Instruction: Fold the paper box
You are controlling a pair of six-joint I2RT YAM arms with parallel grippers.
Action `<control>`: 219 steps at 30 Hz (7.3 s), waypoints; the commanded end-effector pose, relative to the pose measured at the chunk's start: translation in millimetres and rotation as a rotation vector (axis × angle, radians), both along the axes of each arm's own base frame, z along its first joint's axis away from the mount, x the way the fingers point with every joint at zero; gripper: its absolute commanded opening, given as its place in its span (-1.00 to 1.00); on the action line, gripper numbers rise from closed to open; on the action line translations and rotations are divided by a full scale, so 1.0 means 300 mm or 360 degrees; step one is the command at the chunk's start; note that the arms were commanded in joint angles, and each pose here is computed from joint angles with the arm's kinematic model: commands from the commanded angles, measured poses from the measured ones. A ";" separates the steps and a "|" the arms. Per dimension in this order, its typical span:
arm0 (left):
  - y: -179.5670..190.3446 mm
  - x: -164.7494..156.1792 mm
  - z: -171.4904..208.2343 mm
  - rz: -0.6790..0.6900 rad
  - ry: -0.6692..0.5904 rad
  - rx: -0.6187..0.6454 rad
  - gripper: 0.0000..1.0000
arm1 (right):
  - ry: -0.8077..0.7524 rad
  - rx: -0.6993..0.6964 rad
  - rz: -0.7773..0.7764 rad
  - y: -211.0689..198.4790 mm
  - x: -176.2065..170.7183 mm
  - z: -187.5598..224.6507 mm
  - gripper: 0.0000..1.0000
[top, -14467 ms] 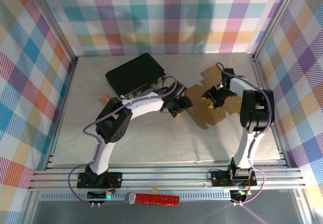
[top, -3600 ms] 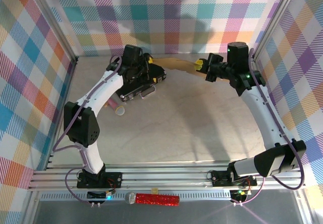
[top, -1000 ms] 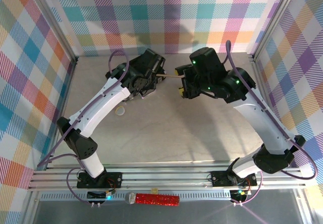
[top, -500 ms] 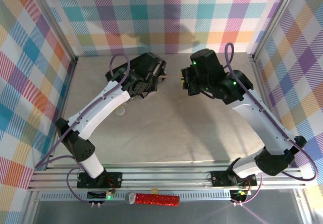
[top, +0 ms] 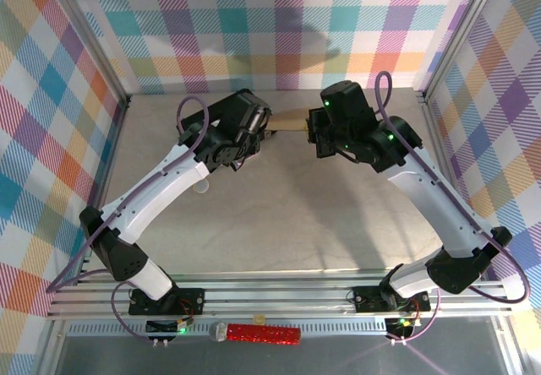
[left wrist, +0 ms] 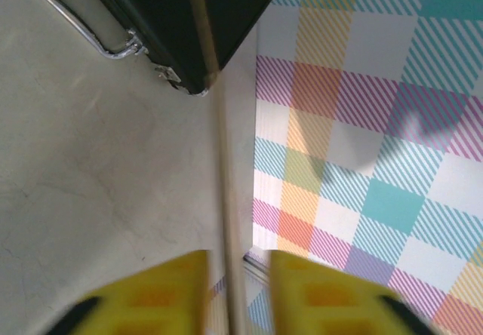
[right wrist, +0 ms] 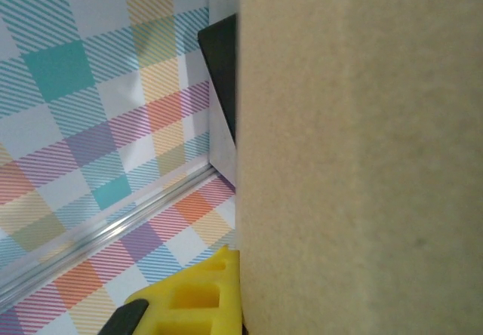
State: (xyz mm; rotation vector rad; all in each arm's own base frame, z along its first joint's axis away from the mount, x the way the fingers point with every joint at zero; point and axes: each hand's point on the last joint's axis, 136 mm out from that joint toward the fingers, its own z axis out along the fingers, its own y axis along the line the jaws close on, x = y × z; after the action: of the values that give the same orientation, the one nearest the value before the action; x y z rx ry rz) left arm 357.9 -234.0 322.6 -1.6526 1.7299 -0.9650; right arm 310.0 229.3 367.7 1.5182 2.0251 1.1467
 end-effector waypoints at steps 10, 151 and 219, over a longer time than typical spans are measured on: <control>0.580 -0.150 0.326 0.0230 -0.0317 0.0692 0.82 | 0.0209 0.0550 0.0116 -0.089 -0.244 0.131 -1.00; 0.162 -0.059 -0.274 -0.1892 -0.0830 0.2176 -1.00 | 0.0641 0.0235 0.0145 0.119 0.146 -0.163 0.24; 0.210 -0.220 -0.164 -0.1162 -0.0304 0.0635 0.16 | -0.0209 0.0056 0.0367 0.122 0.319 -0.479 -1.00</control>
State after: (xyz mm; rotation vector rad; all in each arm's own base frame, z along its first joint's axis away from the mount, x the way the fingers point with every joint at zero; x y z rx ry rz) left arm 288.2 -166.1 267.9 -0.3425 2.2380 -0.8029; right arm 398.5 257.0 195.9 1.3613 2.2229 1.1698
